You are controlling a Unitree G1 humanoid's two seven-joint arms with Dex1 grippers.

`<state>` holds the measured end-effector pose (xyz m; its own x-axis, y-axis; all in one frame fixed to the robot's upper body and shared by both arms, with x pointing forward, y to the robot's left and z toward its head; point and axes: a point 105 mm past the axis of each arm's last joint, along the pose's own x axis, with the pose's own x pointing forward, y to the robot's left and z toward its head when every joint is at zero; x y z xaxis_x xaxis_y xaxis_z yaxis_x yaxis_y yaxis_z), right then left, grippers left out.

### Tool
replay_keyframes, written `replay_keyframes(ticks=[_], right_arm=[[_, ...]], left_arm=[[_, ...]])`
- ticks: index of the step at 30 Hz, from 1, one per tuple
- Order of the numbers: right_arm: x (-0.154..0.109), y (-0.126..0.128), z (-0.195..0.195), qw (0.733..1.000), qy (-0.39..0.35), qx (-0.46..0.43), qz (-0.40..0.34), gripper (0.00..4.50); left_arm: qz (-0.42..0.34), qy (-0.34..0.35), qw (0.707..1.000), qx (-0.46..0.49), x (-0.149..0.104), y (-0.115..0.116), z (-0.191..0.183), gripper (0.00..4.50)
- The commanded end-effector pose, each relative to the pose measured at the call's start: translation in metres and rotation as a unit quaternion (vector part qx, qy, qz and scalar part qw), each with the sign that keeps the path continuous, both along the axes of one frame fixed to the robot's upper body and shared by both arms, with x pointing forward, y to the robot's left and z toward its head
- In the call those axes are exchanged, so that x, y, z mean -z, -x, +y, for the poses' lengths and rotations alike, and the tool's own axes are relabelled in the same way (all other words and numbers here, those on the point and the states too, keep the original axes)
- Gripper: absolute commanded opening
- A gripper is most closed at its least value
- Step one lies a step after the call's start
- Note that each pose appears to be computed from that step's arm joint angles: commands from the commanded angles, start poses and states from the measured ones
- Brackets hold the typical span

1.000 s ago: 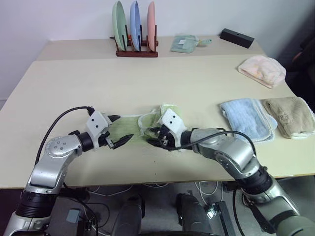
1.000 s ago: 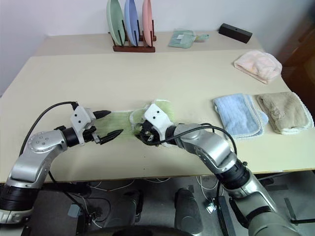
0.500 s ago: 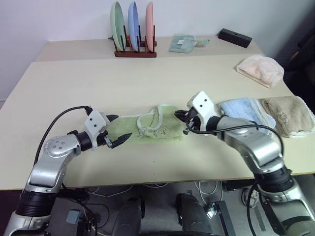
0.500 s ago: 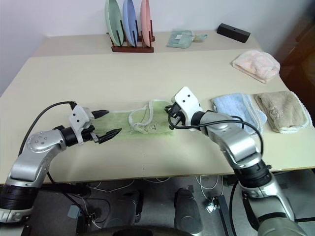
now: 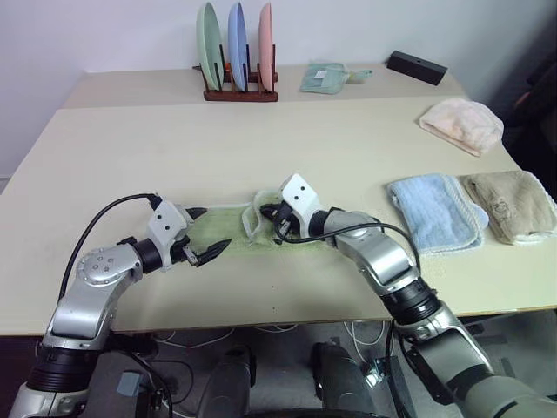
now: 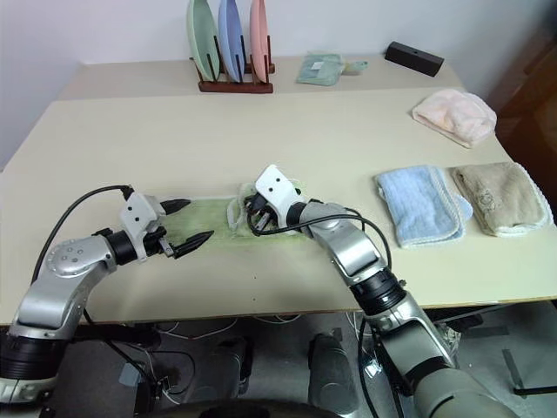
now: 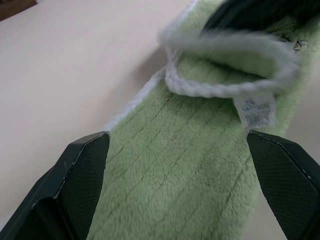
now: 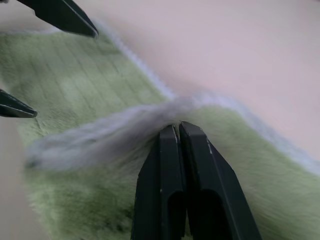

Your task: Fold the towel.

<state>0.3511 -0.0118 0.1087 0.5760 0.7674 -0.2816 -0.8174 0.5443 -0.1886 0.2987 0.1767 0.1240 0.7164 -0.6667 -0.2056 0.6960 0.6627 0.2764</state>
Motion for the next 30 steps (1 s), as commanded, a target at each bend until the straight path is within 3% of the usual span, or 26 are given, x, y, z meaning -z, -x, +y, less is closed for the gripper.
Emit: replay_keyframes(ticks=[1, 6, 10, 11, 13, 16, 20, 26, 30], right_arm=[[0.037, 0.005, -0.005, 0.999, 0.023, -0.003, 0.036, 0.07], [0.026, 0.006, -0.004, 1.0, -0.007, -0.003, 0.022, 0.07], [-0.021, 0.001, -0.012, 0.997, -0.047, -0.001, -0.058, 0.07], [-0.032, 0.002, -0.017, 0.996, -0.043, -0.008, -0.077, 0.29], [-0.048, 0.005, -0.025, 0.993, -0.026, -0.02, -0.111, 0.89], [-0.069, 0.011, -0.039, 0.988, -0.004, -0.033, -0.148, 2.43], [-0.089, 0.022, -0.046, 0.984, 0.003, -0.058, -0.167, 4.43], [-0.084, 0.034, -0.042, 0.979, 0.031, -0.094, -0.179, 4.48], [-0.081, 0.041, -0.034, 0.979, 0.018, -0.105, -0.175, 4.48]], left_arm=[[-0.02, 0.03, 0.999, -0.014, -0.016, 0.004, 0.001, 4.5], [-0.008, 0.053, 0.998, -0.035, -0.018, 0.01, 0.007, 4.5], [0.015, 0.094, 0.993, -0.064, -0.018, 0.023, 0.014, 4.5], [0.036, 0.123, 0.989, -0.073, -0.015, 0.03, 0.016, 4.5], [0.082, 0.181, 0.976, -0.086, -0.009, 0.044, 0.018, 4.5], [0.148, 0.236, 0.954, -0.105, 0.006, 0.069, 0.017, 4.5], [0.188, 0.308, 0.911, -0.202, 0.022, 0.079, 0.031, 4.5], [0.21, 0.46, 0.797, -0.33, 0.033, 0.074, 0.058, 4.5], [0.225, 0.484, 0.76, -0.371, 0.04, 0.059, 0.062, 4.5]])
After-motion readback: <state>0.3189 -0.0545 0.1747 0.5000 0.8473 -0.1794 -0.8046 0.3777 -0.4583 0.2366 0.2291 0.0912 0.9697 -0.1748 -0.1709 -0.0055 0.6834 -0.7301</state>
